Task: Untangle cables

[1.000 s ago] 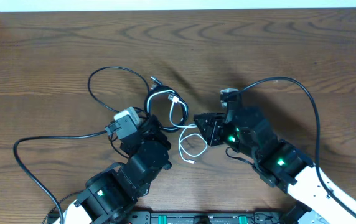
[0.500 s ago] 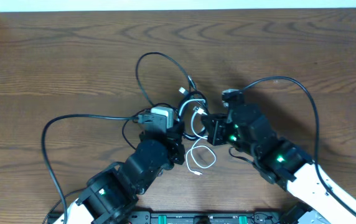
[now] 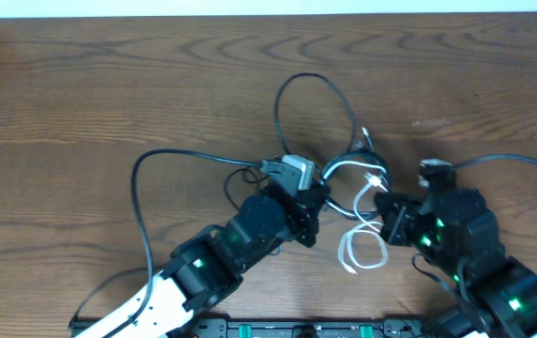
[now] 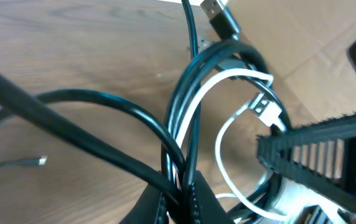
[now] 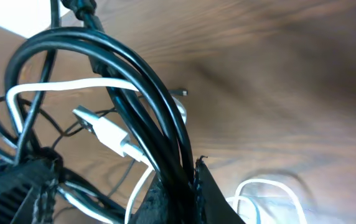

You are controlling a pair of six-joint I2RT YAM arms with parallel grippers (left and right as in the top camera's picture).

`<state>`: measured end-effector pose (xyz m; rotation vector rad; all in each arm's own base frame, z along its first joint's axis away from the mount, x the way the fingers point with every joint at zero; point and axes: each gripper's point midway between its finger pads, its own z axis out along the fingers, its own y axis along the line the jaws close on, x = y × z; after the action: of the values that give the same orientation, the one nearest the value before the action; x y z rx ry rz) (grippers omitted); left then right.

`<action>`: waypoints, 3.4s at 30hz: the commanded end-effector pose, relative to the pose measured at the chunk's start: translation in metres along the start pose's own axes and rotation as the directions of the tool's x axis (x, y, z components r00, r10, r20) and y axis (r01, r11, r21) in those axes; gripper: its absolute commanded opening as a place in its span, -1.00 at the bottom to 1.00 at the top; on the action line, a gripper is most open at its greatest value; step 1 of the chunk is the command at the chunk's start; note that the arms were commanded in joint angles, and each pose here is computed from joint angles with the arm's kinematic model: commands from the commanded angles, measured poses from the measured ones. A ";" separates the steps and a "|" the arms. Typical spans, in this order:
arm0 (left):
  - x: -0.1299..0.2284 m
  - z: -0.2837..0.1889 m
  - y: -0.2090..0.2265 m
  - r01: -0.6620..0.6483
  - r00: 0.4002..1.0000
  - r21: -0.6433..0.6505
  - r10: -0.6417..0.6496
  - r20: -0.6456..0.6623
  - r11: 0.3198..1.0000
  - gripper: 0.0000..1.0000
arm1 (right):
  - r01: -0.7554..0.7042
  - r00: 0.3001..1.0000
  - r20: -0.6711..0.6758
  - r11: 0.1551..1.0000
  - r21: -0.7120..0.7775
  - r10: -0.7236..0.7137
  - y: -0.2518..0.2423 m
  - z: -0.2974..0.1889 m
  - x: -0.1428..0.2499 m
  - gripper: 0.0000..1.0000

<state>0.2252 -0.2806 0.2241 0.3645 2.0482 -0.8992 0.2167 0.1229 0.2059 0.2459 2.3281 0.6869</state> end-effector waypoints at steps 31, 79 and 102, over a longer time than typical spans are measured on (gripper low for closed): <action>-0.006 0.005 0.034 0.154 0.986 0.011 -0.153 -0.068 0.988 0.53 | 0.290 0.957 0.026 0.952 -0.095 -0.289 0.012 -0.016 0.002 -0.98; -0.004 0.037 0.070 0.219 0.975 -0.119 -0.223 -0.020 0.968 -0.85 | 0.140 0.990 0.005 0.988 0.069 -0.140 -0.021 -0.015 0.004 -0.98; 0.017 0.034 0.021 0.305 0.937 0.114 -0.277 -0.211 0.945 -0.85 | 0.171 0.978 -0.043 0.895 -0.411 -0.206 0.075 -0.006 0.004 -0.76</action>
<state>0.2456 -0.2913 0.1788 0.2358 2.2825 -1.2270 0.2228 0.1718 0.2370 -0.0878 2.2137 0.9646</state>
